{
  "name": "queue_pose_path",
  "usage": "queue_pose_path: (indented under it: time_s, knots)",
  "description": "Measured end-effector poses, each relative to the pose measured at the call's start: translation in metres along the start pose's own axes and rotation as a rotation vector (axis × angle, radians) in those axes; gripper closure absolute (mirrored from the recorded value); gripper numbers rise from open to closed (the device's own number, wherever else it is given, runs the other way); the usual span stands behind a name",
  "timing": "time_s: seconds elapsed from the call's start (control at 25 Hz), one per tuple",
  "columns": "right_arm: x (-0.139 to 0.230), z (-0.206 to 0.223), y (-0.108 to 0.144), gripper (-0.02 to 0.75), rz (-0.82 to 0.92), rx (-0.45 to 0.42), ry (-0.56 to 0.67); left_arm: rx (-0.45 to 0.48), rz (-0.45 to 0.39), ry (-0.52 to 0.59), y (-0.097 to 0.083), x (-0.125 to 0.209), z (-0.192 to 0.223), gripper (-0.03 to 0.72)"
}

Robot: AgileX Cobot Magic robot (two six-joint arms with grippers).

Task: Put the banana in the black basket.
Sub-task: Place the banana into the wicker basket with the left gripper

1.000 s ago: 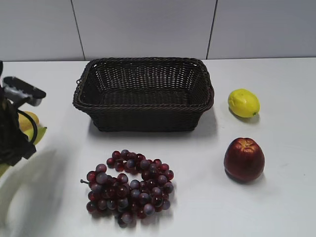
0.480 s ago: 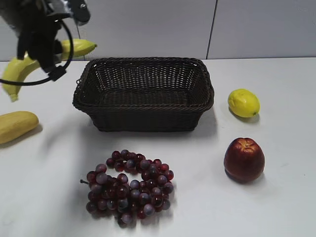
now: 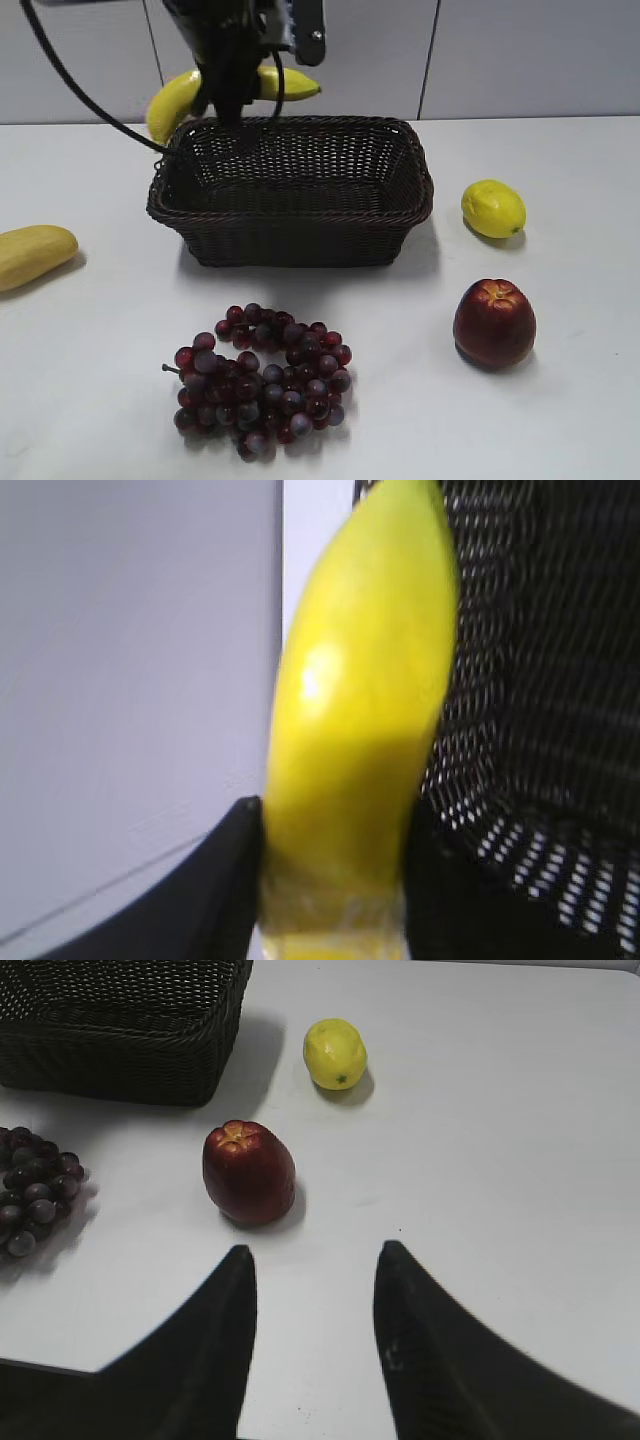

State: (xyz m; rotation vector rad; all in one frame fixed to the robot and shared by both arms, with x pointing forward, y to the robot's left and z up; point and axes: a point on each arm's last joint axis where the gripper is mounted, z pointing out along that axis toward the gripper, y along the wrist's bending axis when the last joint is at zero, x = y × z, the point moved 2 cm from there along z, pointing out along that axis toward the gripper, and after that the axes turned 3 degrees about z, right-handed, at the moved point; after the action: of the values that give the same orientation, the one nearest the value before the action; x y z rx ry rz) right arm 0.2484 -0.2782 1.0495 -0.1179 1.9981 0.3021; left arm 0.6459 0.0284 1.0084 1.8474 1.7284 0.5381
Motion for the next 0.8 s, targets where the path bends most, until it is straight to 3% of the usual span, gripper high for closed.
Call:
queue_pose_path:
  time_s: [0.24, 0.52, 0.72, 0.8]
  knots:
    - [0.000, 0.000, 0.000, 0.439, 0.000, 0.000, 0.000, -0.015, 0.058, -0.060, -0.016, -0.026, 0.021, 0.287]
    - [0.000, 0.000, 0.000, 0.439, 0.000, 0.000, 0.000, -0.024, 0.020, -0.111, -0.017, -0.033, 0.024, 0.281]
    - [0.000, 0.000, 0.000, 0.439, 0.000, 0.000, 0.000, 0.000, 0.003, -0.106, -0.019, -0.032, 0.024, 0.079]
    - [0.000, 0.000, 0.000, 0.439, 0.000, 0.000, 0.000, 0.024, -0.009, -0.091, -0.022, -0.030, 0.023, 0.051]
